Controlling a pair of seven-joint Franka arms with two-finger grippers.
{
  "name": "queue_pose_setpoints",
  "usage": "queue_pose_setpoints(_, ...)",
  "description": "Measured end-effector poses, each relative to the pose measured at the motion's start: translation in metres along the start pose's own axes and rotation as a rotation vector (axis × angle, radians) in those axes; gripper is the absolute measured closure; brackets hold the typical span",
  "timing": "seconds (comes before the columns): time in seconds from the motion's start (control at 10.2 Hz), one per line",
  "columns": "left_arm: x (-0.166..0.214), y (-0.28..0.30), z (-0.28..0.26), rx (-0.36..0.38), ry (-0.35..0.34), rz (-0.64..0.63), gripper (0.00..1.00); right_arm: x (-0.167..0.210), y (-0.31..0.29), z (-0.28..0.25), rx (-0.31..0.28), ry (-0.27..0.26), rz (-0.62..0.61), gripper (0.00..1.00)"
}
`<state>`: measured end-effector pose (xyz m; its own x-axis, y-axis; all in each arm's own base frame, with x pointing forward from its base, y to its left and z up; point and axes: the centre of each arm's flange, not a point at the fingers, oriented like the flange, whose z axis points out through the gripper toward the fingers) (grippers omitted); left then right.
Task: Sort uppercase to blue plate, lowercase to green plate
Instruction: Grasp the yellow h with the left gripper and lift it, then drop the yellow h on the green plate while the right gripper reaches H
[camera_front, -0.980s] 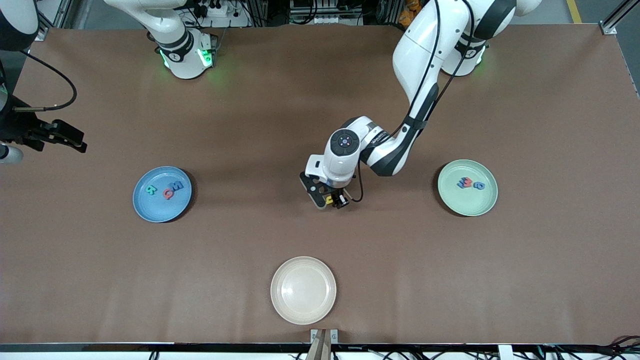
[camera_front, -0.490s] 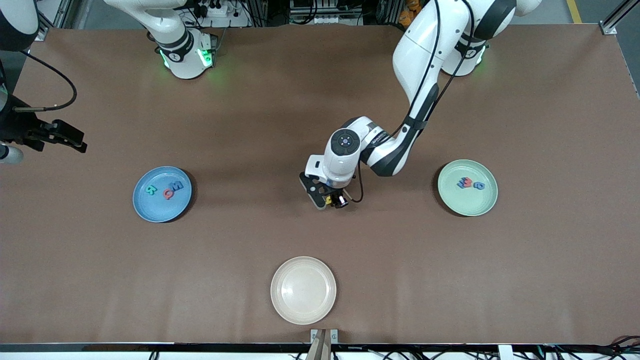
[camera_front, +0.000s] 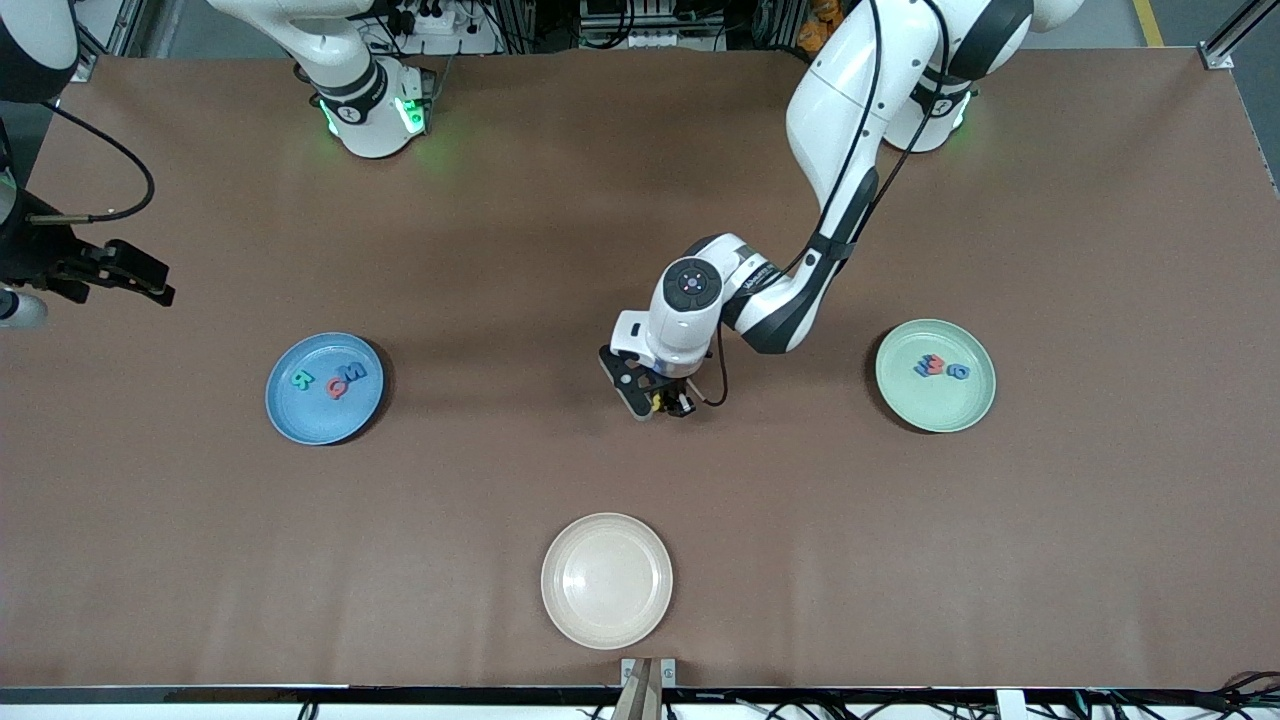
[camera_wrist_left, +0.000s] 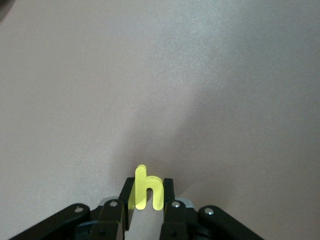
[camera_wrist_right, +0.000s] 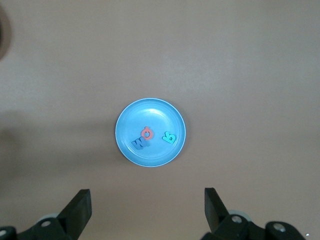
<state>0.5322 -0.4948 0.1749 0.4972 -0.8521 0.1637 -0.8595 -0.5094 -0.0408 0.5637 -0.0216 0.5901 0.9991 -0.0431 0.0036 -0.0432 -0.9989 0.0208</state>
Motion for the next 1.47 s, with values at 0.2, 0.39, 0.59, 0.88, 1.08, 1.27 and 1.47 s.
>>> queue_pose_setpoints(0.2, 0.000, -0.002, 0.000, 0.001, 0.002, -0.002, 0.74, 0.000, -0.001, -0.002, 0.000, 0.004, -0.003, 0.00)
queue_pose_setpoints(0.39, 0.000, -0.004, -0.001, 0.003, 0.007, -0.003, 0.74, 0.000, -0.009, -0.002, 0.023, 0.005, -0.009, 0.00)
queue_pose_setpoints(0.59, 0.002, -0.013, -0.006, 0.011, 0.019, -0.013, 0.74, 0.000, -0.018, -0.002, 0.047, 0.005, -0.019, 0.00)
queue_pose_setpoints(0.88, -0.017, -0.060, -0.027, 0.019, -0.008, -0.080, 0.74, 0.000, -0.019, -0.002, 0.047, 0.004, -0.020, 0.00)
queue_pose_setpoints(1.08, -0.062, -0.108, -0.048, 0.024, -0.047, -0.159, 0.74, 0.000, -0.019, -0.002, 0.047, 0.004, -0.020, 0.00)
queue_pose_setpoints(1.27, -0.135, -0.169, -0.074, 0.029, -0.087, -0.269, 0.74, 0.000, -0.019, -0.005, 0.047, 0.011, -0.020, 0.00)
queue_pose_setpoints(1.47, -0.216, -0.219, -0.103, 0.029, -0.125, -0.380, 0.74, 0.001, -0.018, -0.012, 0.048, 0.025, -0.019, 0.00)
